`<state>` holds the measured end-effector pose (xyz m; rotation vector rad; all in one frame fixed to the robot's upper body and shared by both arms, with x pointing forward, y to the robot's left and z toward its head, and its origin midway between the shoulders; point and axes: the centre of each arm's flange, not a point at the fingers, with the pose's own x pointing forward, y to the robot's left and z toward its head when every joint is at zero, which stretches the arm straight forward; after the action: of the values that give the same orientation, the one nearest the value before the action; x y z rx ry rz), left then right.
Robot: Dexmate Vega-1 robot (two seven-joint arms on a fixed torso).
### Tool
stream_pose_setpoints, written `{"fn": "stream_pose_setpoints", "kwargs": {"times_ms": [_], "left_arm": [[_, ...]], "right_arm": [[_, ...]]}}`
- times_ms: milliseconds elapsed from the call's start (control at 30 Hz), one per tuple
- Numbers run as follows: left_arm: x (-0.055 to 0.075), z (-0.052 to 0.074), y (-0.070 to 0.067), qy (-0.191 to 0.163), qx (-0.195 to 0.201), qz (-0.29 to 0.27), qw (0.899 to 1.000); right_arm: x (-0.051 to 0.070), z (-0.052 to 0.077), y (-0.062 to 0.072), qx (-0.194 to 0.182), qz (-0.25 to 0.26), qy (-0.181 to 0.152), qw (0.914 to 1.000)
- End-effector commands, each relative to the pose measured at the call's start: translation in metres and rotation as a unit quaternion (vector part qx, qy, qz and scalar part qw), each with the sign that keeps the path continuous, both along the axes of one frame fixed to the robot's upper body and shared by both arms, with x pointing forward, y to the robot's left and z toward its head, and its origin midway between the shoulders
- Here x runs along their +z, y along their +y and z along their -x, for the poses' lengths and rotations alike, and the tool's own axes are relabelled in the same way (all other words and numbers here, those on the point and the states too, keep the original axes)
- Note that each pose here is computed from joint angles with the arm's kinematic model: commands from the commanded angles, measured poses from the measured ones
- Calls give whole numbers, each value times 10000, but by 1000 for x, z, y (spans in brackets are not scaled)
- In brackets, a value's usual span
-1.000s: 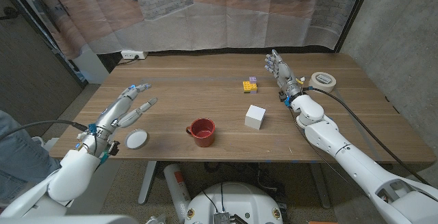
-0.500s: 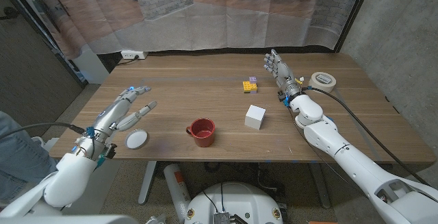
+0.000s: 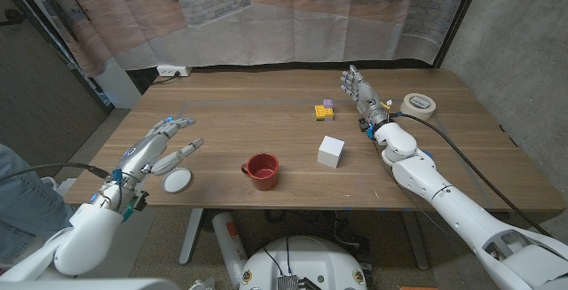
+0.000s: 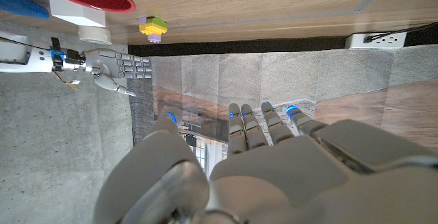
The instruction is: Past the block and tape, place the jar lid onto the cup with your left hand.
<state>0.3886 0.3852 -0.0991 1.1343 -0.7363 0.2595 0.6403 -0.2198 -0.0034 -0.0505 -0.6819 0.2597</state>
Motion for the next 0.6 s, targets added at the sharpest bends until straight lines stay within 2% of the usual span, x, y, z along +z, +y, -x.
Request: {"fn": "stream_pose_setpoints", "kwargs": {"times_ms": [33,333,600], "left_arm": [[-7,10,0,-71,204,-84,9997],[-14,17,2,-38,400,-115,9991],[-17,23,5,1,580,-103,9983]], "right_arm": [[-3,-5,2,55,8,46,10000],[-4,-8,3,52,-40,84,9999],[0,-7,4,68,8,32,10000]]}}
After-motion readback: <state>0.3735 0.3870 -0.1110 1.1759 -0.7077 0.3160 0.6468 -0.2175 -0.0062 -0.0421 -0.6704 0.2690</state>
